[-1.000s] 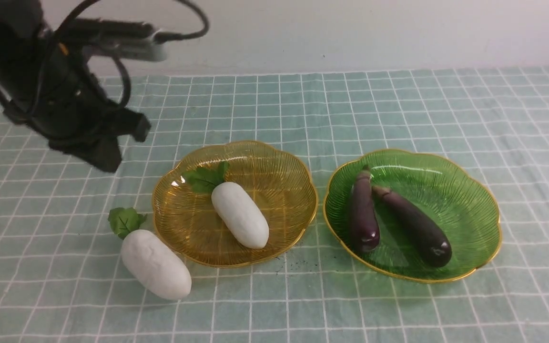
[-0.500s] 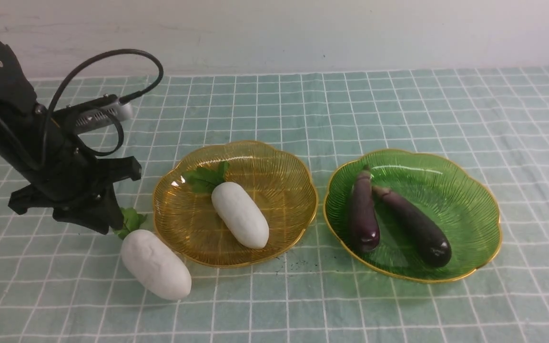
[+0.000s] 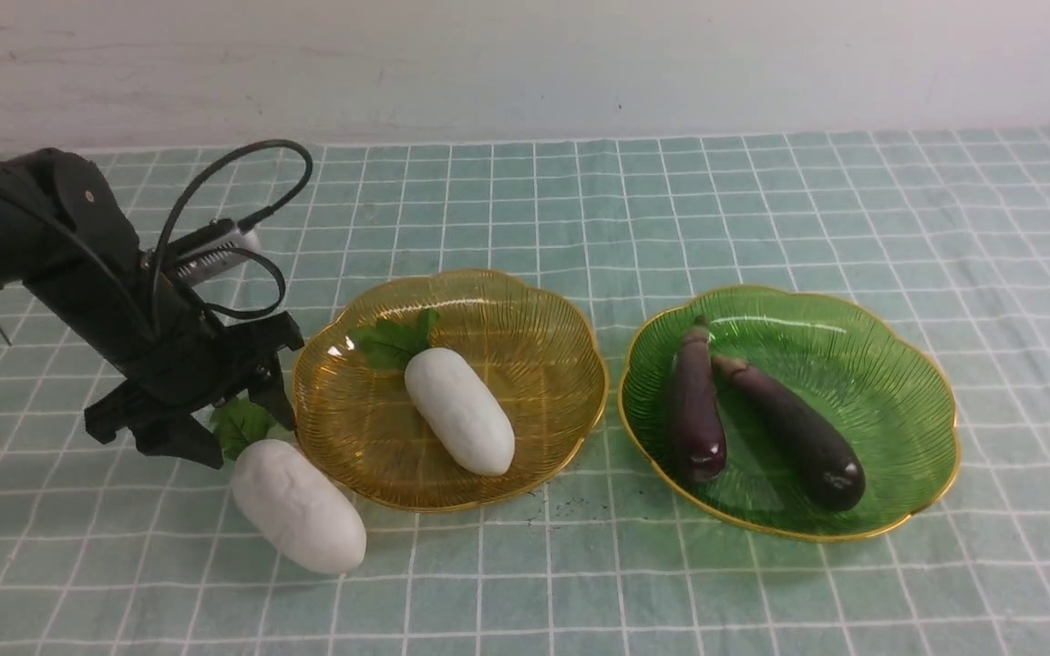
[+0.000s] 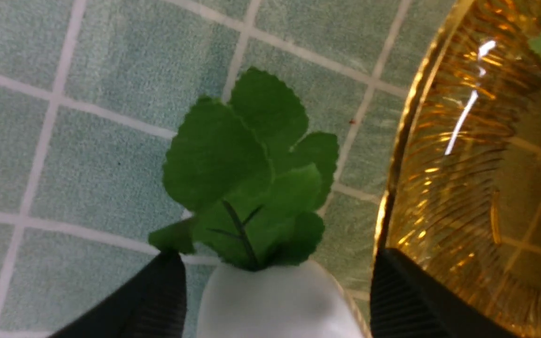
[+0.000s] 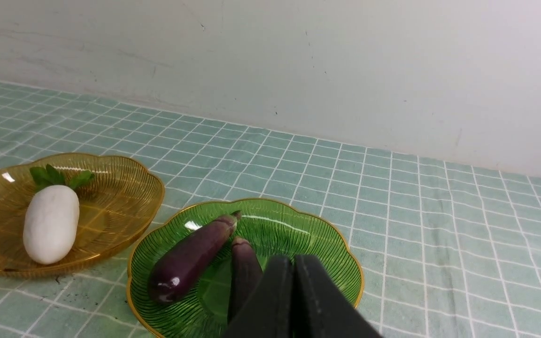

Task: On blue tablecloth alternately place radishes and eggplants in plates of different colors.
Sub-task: 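Pick up the white radish and place it in the left plate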

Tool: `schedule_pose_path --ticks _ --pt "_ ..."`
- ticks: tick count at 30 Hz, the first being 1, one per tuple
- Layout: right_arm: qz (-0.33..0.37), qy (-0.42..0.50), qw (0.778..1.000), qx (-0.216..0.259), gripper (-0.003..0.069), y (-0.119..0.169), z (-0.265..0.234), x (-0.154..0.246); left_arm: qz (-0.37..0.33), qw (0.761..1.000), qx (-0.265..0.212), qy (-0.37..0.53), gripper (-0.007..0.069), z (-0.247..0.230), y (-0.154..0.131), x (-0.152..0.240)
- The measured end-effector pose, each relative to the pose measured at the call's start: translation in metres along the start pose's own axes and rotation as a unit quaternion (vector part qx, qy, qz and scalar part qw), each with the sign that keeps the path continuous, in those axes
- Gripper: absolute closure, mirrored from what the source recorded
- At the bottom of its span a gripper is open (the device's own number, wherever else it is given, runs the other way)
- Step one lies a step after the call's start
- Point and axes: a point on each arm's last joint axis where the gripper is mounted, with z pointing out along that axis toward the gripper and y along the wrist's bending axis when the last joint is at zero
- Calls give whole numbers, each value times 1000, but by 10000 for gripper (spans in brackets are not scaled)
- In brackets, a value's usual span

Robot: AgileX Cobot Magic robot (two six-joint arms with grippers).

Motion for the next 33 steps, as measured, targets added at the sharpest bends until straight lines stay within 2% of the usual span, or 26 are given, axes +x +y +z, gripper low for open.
schedule_pose_path --ticks 9,18,33 --pt "0 2 1000 0 673 0 0 0 -9 1000 -10 26 148 20 4 -1" --pt "2 4 1000 -1 673 0 0 1 -1 998 -9 55 239 9 -2 -4" --pt "10 5 1000 0 673 0 0 1 14 996 -14 82 246 -5 -7 -6"
